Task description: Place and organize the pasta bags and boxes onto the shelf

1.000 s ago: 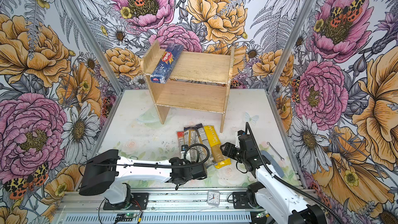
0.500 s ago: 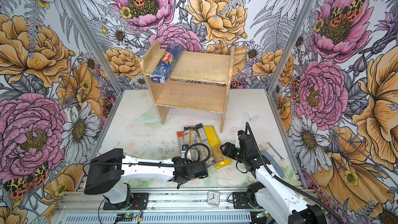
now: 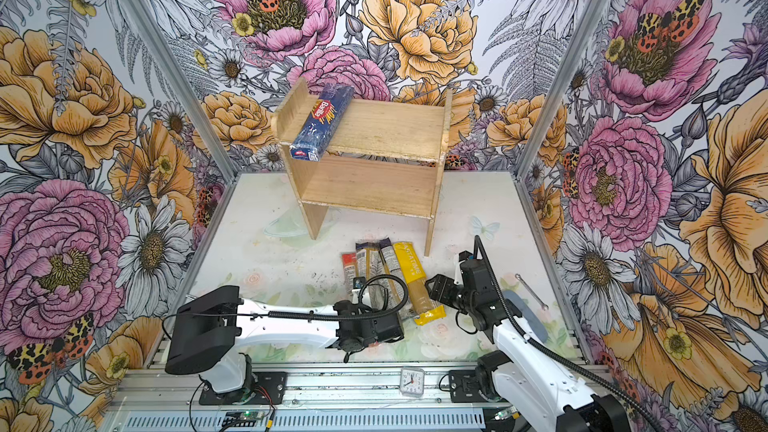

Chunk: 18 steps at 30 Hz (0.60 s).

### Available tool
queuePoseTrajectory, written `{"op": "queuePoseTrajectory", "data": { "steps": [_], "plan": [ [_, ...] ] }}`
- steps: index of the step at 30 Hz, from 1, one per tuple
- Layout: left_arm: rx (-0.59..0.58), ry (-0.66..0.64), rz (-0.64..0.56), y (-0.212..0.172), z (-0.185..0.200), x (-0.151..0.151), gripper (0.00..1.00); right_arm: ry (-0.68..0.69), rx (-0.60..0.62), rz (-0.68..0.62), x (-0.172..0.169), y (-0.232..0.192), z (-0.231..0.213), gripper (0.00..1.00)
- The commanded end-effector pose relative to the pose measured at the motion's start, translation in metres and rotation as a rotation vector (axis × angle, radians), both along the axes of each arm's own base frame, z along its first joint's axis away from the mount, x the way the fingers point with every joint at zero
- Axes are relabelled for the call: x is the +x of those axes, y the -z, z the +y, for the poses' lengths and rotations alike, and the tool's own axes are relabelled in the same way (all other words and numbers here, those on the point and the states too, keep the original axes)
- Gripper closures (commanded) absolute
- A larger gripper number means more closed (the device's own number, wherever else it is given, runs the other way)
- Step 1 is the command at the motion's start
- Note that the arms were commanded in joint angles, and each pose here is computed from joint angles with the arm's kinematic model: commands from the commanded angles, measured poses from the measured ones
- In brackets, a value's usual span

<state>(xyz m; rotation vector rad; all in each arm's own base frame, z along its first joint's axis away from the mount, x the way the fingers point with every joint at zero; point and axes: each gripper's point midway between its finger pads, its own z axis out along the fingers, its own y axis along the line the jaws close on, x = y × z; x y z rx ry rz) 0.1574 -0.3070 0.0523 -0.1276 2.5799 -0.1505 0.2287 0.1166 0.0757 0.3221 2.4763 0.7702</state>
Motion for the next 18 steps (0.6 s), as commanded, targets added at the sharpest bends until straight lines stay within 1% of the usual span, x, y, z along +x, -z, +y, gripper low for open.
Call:
{"op": "queuePoseTrajectory", "data": {
  "steps": [1,7,14,18],
  "plan": [
    [0.04,-0.001,-0.004,0.006,0.013,0.0,1.0,0.009,-0.009,-0.044,0.009,-0.014,-0.001,0.25],
    [-0.008,0.027,-0.102,-0.03,0.011,0.004,1.0,0.011,-0.015,-0.027,0.01,-0.011,-0.001,0.27],
    [-0.069,0.054,-0.181,-0.067,0.012,0.007,1.0,0.009,-0.022,-0.017,0.012,-0.01,-0.001,0.28],
    [-0.088,0.095,-0.247,-0.093,0.011,0.009,1.0,0.013,-0.034,0.0,0.014,-0.006,-0.002,0.28]
  ]
}}
